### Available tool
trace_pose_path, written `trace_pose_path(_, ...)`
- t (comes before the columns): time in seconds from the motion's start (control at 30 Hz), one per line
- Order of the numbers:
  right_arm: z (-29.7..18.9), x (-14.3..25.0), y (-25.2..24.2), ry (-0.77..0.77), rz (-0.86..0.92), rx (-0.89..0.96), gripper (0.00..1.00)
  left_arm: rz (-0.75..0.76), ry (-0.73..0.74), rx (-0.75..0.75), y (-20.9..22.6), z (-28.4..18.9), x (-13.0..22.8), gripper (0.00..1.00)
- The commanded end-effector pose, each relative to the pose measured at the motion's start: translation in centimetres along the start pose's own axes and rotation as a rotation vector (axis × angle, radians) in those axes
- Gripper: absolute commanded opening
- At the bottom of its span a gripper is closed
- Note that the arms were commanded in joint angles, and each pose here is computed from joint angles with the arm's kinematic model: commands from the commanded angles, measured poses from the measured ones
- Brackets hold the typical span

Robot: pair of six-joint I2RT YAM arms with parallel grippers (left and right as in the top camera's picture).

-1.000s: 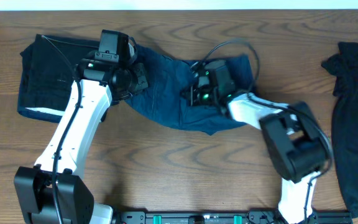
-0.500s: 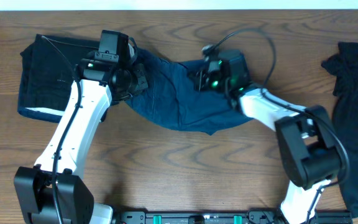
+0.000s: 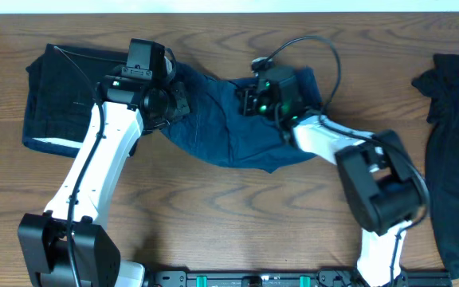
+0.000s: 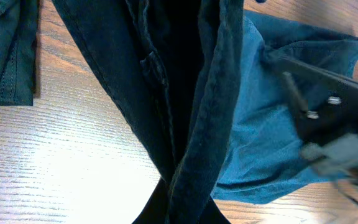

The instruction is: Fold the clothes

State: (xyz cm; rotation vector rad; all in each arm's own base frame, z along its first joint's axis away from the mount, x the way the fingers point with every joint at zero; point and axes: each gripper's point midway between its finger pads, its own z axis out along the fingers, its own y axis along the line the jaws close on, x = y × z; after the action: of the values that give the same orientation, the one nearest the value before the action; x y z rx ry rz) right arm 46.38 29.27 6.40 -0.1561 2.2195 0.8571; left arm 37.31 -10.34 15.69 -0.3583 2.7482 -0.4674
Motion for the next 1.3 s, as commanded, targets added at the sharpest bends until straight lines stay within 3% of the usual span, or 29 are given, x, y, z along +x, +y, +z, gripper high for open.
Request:
trace_pose_path(0.0, 2.0, 2.5, 0.0, 0.013, -0.013, 0.019, 0.01, 0.008, -0.026, 0.027, -0.7, -1.1, -0.6, 0.06)
trace_pose_path(0.27, 5.1, 5.2, 0.1, -0.032, -0.106, 0.006, 0.01, 0.028, -0.026, 0.027, -0.7, -1.1, -0.6, 0.06)
trace_pose_path(0.4, 4.4, 2.8, 2.0, -0.105, -0.150, -0.059, 0.01, 0.028, -0.026, 0.027, -0.7, -1.1, -0.6, 0.06)
trace_pose_path(0.57, 0.4, -3.6, 3.6, -0.203, -0.165, -0.065, 0.01, 0.028, -0.026, 0.027, -0.7, -1.1, -0.6, 0.06)
trace_pose_path(0.73, -5.6, -6.3, 2.0, -0.121, -0.098, 0.051, 0.03, 0.043, -0.026, 0.026, -0.7, -1.1, -0.6, 0.06)
trace_pose_path(0.93, -10.5, -3.0, -1.4, 0.095, 0.009, 0.210, 0.01, 0.047, -0.029, 0.029, -0.8, -1.1, -0.7, 0.06)
trace_pose_path(1.27, -9.8, 4.9, -5.6, 0.354, 0.191, 0.361, 0.01, 0.043, -0.027, 0.032, -0.8, -1.1, -0.6, 0.06)
